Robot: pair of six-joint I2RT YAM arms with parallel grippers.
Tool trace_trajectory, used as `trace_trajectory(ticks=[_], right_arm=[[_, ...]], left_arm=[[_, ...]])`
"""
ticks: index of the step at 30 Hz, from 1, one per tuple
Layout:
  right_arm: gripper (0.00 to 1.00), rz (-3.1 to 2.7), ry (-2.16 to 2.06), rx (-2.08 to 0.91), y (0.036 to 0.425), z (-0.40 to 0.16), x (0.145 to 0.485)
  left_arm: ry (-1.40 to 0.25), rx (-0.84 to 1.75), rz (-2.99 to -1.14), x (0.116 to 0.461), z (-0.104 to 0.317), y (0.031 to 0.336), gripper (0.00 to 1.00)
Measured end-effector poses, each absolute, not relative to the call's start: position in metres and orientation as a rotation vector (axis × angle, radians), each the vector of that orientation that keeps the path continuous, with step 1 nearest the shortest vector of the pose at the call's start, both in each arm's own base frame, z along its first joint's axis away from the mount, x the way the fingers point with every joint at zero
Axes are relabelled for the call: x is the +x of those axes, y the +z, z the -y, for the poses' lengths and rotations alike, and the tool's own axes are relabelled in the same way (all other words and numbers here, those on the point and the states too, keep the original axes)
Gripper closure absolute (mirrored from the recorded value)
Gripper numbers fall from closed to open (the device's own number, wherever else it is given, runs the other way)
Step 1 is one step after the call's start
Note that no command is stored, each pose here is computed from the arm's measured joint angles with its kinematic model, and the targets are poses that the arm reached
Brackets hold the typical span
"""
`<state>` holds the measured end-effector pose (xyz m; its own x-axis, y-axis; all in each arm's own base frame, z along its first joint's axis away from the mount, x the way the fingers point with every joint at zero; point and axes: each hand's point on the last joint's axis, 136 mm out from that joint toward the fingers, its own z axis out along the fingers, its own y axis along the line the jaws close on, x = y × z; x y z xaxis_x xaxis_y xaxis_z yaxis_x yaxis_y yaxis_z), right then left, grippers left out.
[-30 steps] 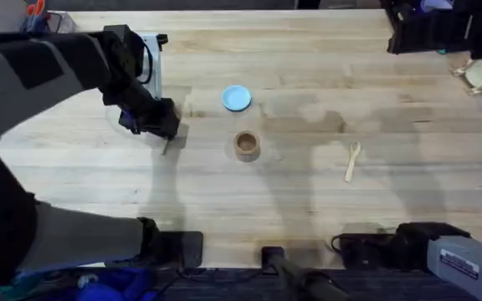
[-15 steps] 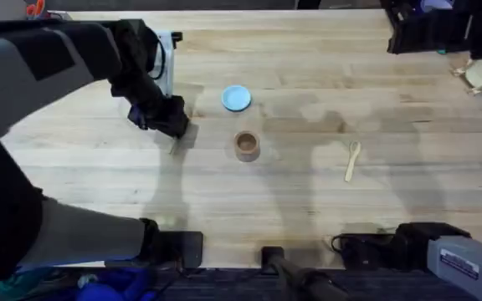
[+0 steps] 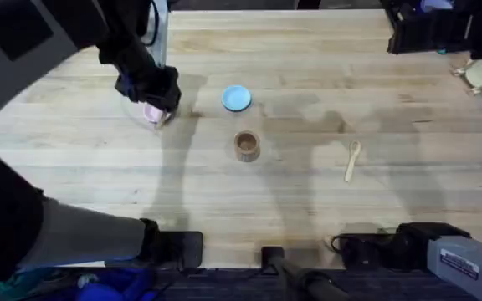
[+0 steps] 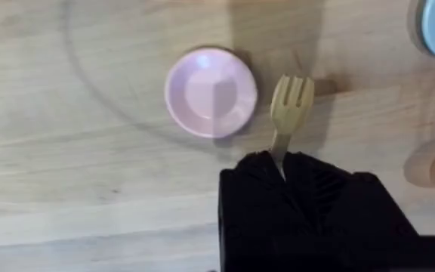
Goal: Pick up a utensil and set it on the pink plate, then put the other utensil in the container.
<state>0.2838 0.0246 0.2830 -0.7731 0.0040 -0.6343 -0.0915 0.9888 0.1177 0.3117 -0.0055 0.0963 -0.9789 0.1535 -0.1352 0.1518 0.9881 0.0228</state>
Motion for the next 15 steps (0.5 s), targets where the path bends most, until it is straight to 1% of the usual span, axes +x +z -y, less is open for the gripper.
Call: trace_trajectory(ticks=[5,15], right_arm=[[0.005,-2.448,0.185,-0.061,0.283,-0.025,0.284],[0.006,-2.448,0.185,-0.060,0.283,-0.025,0.284]], left_arm=[[0.087,0.284,-2.925,0.330,-0.004,0.109,0.959],[0.109,0.181,-2.922,0.331,-0.041,0.110,0.959]])
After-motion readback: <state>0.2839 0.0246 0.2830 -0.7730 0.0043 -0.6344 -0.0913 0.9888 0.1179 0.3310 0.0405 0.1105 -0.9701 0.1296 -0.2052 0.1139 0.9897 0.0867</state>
